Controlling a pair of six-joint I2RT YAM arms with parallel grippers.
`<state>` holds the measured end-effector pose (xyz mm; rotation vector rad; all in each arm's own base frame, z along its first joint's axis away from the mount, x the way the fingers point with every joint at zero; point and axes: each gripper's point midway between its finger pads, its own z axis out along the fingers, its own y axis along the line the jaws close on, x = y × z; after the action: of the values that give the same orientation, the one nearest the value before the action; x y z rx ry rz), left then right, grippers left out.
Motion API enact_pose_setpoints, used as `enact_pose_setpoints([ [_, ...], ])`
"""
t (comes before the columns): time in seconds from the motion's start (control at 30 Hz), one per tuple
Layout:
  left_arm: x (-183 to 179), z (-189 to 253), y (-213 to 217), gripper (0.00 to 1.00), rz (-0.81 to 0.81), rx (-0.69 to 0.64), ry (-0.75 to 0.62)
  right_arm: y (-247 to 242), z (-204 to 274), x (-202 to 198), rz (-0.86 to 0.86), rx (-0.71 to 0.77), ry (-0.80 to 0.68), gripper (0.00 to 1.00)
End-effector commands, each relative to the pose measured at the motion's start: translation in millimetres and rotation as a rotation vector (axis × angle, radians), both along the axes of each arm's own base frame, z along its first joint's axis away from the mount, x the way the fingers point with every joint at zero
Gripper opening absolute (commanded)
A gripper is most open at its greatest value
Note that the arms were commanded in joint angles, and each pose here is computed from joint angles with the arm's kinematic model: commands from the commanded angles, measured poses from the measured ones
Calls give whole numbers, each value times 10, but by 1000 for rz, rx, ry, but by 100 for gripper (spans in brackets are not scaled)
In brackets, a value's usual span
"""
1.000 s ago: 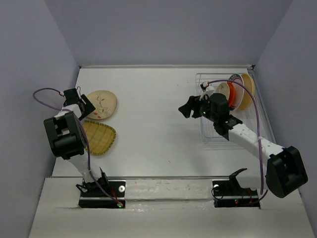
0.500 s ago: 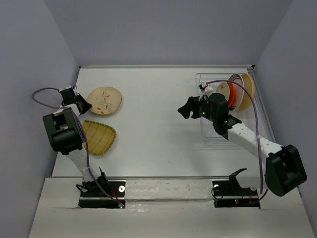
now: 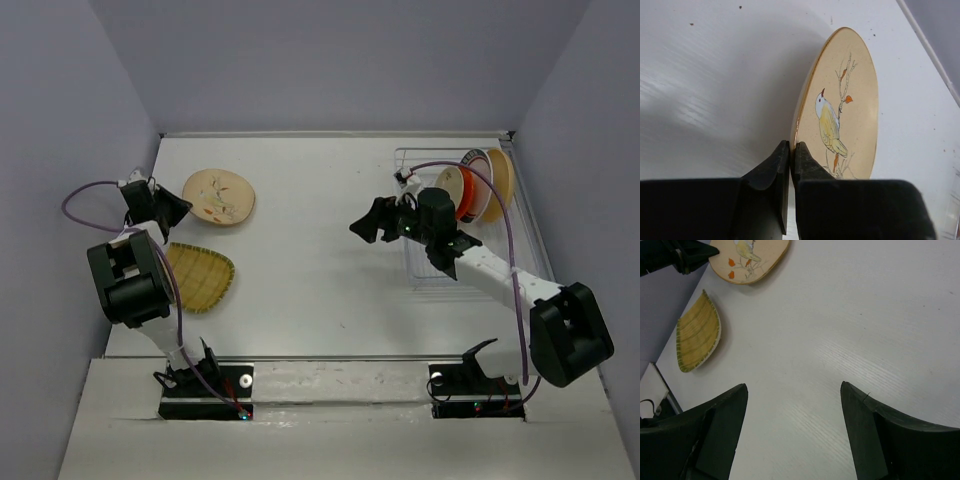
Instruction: Load the plates into the dish rack
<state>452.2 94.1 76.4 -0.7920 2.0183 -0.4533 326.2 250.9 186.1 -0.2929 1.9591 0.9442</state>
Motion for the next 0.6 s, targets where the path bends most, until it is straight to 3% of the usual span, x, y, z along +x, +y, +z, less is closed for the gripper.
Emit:
enact_pose_setpoints([
  [0.0, 46, 525, -164, 6, -47, -5, -171, 305, 374, -85, 118, 125, -44, 82],
  [0.33, -47, 1099, -559, 6, -98, -137, -360, 887, 549, -77, 211, 197, 38, 85],
  [0.57, -228, 1400, -961, 6, -153, -212, -445, 1139, 465, 164, 230, 193, 81, 86],
])
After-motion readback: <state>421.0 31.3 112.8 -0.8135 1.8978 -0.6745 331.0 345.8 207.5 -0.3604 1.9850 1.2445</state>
